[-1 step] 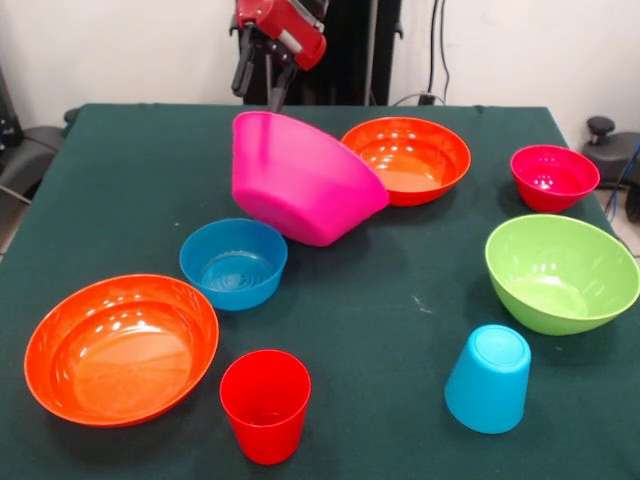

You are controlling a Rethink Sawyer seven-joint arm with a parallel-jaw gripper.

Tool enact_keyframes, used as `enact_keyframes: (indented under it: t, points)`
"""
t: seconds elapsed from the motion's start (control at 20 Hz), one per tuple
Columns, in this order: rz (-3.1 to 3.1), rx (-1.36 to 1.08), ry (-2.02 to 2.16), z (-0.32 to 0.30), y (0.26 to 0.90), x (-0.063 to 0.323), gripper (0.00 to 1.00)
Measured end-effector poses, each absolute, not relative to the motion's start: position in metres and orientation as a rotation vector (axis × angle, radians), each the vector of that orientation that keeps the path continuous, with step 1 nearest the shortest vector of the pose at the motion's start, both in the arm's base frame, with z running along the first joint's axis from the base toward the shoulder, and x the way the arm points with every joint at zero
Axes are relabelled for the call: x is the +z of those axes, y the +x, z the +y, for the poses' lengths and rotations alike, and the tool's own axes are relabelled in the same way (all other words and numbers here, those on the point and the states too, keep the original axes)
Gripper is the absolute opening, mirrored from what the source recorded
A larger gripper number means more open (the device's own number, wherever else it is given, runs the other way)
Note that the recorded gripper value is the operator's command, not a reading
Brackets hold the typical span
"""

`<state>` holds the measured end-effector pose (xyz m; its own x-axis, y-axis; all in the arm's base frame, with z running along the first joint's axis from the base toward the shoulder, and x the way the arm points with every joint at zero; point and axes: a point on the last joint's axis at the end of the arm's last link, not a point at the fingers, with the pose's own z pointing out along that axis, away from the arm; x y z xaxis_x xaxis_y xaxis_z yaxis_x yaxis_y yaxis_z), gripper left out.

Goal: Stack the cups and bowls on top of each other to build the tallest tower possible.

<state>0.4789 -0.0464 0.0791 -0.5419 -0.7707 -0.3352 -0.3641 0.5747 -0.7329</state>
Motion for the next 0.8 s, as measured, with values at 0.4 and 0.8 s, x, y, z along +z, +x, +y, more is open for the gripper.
enact_keyframes:
  t: [0.4,0.8]
  points:
    - [2.101,-0.839,-0.875,-0.048,0.523,0.099,1.0]
    - [2.054,-0.857,-0.864,-0.051,0.544,0.108,1.0]
